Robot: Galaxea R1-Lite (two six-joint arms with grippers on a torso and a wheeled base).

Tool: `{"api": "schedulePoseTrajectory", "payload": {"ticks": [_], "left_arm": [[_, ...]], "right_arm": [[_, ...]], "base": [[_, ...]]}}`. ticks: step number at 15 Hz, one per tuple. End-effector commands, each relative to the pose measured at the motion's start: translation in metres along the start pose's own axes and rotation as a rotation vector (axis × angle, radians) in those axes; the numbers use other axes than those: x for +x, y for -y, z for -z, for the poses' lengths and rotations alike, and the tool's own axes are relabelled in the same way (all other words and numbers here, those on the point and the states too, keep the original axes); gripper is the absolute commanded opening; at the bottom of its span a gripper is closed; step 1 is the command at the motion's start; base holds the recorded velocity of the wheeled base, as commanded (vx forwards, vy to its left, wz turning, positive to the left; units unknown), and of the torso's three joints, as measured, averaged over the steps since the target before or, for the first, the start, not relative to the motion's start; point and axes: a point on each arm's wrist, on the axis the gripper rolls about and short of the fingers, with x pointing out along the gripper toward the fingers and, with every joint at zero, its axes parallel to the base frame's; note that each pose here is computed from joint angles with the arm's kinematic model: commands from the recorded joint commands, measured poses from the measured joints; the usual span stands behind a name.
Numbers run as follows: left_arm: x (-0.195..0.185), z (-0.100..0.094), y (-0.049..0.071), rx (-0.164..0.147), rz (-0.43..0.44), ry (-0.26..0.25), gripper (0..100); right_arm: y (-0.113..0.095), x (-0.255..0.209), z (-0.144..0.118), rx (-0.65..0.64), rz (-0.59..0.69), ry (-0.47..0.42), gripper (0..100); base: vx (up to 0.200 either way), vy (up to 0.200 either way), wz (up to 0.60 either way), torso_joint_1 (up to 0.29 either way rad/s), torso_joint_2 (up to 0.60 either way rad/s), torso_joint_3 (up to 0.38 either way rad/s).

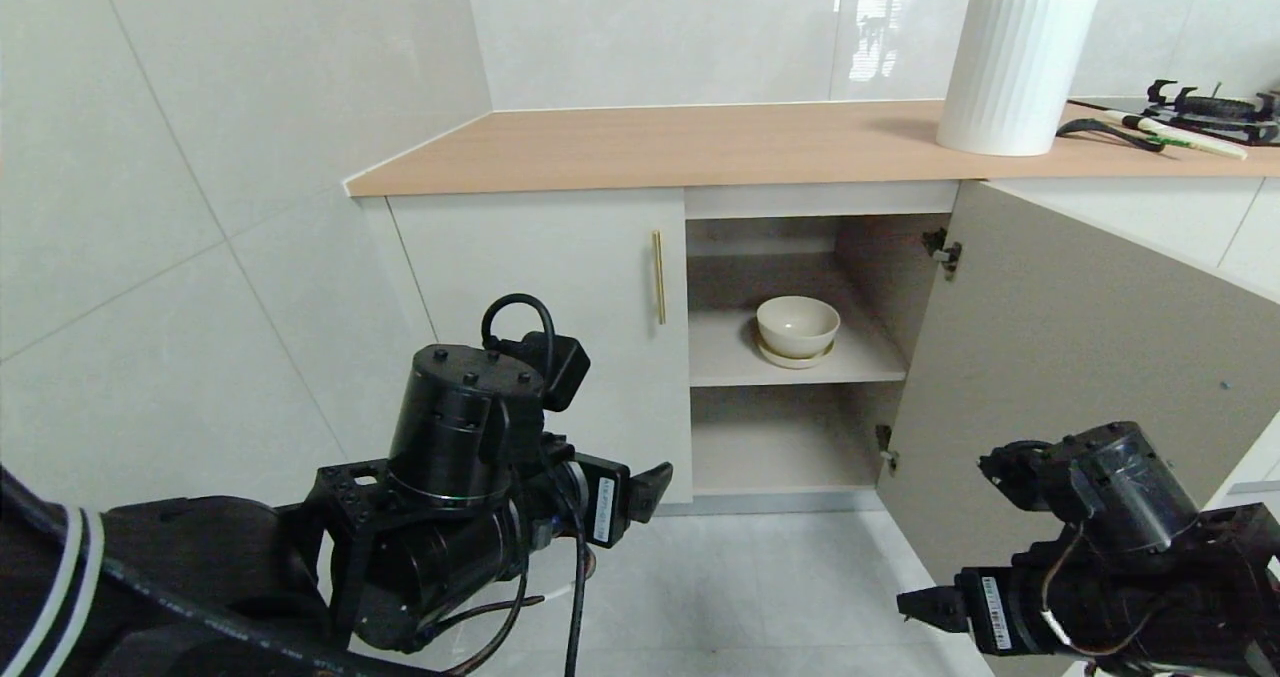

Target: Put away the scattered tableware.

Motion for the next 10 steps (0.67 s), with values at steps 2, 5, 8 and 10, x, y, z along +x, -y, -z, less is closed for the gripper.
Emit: {"api": "schedulePoseTrajectory", "payload": {"ticks": [2,5,8,10], "left_arm": [[0.001,0.001,0.001,0.003,0.001,-0.004,100],[0.001,0.002,0.001,0.003,0.001,-0.005,100],[0.001,0.002,0.001,0.004,0.001,-0.007,100],[0.002,0.002,0.001,0.004,0.0,-0.009,100]], "right_arm": [[0.006,-0.01,0.006,0.005,0.001,0.011,100],[0.007,-0.006,0.01,0.003,0.012,-0.012,100],[0.009,-0.007,0.013,0.0,0.022,-0.033,100],[0.012,-0.009,0.02,-0.001,0.05,-0.089,100]], "base": [[0.0,-0.2,0.0,0.005,0.0,0.0],[0.0,-0.2,0.0,0.004,0.01,0.001],[0.0,-0.2,0.0,-0.001,0.0,0.005],[0.0,-0.2,0.0,0.005,0.0,0.002]]}}
